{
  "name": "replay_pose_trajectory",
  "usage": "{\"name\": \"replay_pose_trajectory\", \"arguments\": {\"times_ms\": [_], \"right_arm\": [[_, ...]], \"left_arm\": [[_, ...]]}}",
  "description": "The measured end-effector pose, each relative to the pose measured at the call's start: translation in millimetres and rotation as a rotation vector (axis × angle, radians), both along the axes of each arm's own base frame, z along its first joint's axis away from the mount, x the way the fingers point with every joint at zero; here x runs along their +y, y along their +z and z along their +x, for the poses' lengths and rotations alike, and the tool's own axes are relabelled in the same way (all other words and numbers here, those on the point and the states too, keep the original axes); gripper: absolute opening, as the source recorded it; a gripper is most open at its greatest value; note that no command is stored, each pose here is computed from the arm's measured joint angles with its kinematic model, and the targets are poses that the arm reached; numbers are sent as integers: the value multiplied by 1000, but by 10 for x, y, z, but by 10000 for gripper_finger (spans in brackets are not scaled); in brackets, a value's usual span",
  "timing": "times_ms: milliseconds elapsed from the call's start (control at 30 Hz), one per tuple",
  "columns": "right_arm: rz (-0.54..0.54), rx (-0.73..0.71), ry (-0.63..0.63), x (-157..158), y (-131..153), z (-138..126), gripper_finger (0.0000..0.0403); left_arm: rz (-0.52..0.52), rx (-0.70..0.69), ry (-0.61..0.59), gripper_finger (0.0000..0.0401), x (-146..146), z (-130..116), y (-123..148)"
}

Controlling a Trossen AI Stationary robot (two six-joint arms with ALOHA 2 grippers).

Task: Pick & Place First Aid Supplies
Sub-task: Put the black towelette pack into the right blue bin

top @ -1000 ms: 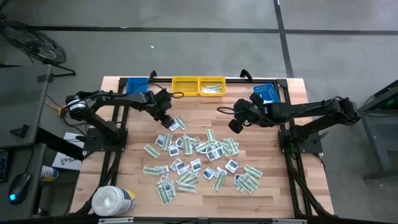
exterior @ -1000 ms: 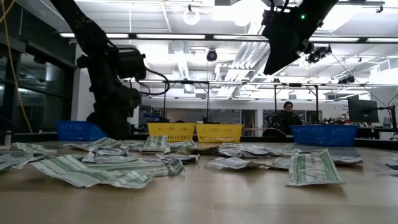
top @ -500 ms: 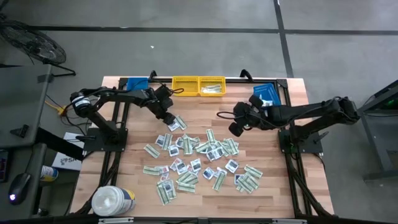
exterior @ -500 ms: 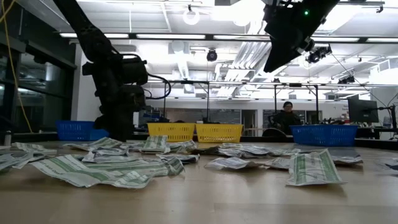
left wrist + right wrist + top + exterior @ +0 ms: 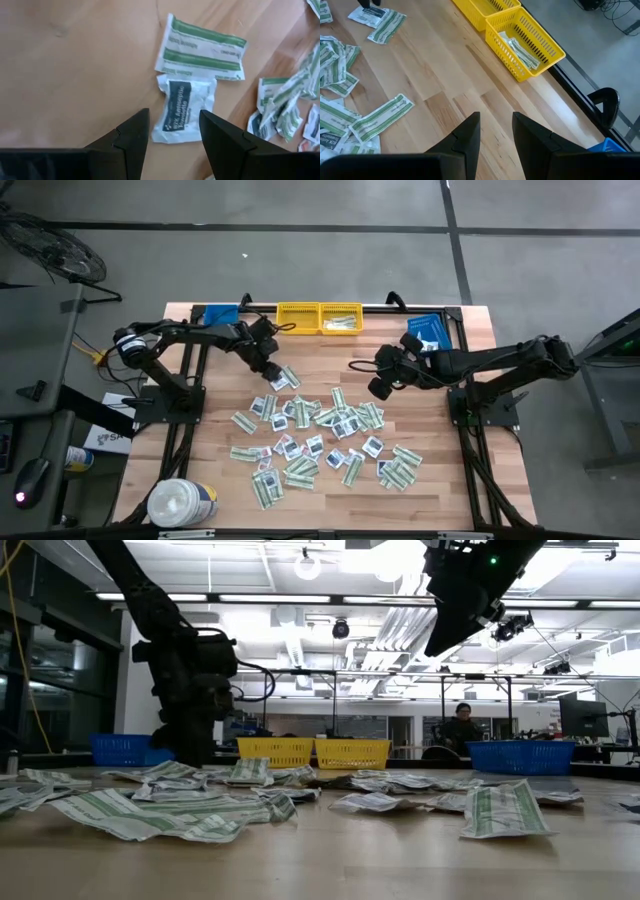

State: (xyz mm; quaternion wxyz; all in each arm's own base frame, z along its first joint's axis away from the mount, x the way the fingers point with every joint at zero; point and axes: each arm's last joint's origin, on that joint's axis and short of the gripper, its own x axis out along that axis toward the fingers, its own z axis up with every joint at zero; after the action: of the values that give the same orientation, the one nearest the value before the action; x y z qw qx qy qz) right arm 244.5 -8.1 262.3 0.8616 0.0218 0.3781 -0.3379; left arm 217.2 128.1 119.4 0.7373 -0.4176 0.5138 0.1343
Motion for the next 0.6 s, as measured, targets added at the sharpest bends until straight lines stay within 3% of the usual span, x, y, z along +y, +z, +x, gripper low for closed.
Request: {"name": "replay_pose_trajectory", "arguments": {"times_ms": [467,600], "right_arm": [[14,3,9,3,-4,-1,108],[22,4,14,5,-6,-1,108]], "left_arm": [[-81,1,-44,177,-79,64,-110],[-77,-8,-42,159,-73,75,-116]]}}
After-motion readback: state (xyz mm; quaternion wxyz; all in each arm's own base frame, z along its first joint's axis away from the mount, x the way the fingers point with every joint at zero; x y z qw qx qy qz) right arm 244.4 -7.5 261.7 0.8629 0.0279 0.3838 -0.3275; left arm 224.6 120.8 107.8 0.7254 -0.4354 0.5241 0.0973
